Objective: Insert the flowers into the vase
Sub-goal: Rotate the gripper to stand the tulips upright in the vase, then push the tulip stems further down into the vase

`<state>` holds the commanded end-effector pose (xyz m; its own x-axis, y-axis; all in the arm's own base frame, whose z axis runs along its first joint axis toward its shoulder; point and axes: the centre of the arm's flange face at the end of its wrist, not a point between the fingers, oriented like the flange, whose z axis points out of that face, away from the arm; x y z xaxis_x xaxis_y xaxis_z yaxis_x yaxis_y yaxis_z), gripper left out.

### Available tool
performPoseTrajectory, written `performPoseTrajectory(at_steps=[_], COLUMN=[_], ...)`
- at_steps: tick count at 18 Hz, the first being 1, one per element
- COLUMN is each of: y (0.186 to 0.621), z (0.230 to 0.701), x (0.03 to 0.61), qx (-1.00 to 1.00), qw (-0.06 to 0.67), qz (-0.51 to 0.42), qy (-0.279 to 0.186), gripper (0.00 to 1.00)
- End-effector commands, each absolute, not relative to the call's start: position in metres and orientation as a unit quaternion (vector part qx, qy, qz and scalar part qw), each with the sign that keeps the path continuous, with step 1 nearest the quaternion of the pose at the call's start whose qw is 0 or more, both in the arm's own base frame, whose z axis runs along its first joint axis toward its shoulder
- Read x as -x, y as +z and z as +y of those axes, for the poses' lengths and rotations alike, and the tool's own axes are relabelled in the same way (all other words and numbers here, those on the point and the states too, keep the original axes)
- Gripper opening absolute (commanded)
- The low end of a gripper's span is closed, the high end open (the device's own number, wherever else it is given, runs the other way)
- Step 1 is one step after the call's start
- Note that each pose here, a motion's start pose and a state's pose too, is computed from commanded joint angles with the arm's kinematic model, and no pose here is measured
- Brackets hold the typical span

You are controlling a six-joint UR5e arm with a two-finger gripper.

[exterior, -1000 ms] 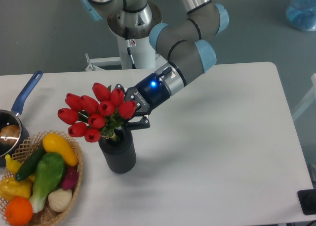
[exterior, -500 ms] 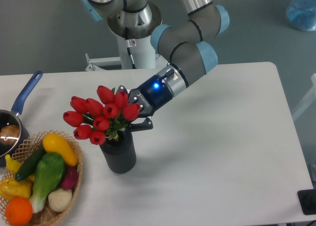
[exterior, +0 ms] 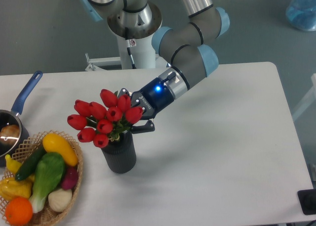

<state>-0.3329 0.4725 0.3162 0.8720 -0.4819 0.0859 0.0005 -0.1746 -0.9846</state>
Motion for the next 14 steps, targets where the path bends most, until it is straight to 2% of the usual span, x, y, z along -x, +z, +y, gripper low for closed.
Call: performPoseTrajectory(at_steps=[14], y=[0.305], z=[0.47], x=[0.336], qx=[0.741], qw=[0.623], qz=[0.164], qy=[-0.19], gripper=[0.3])
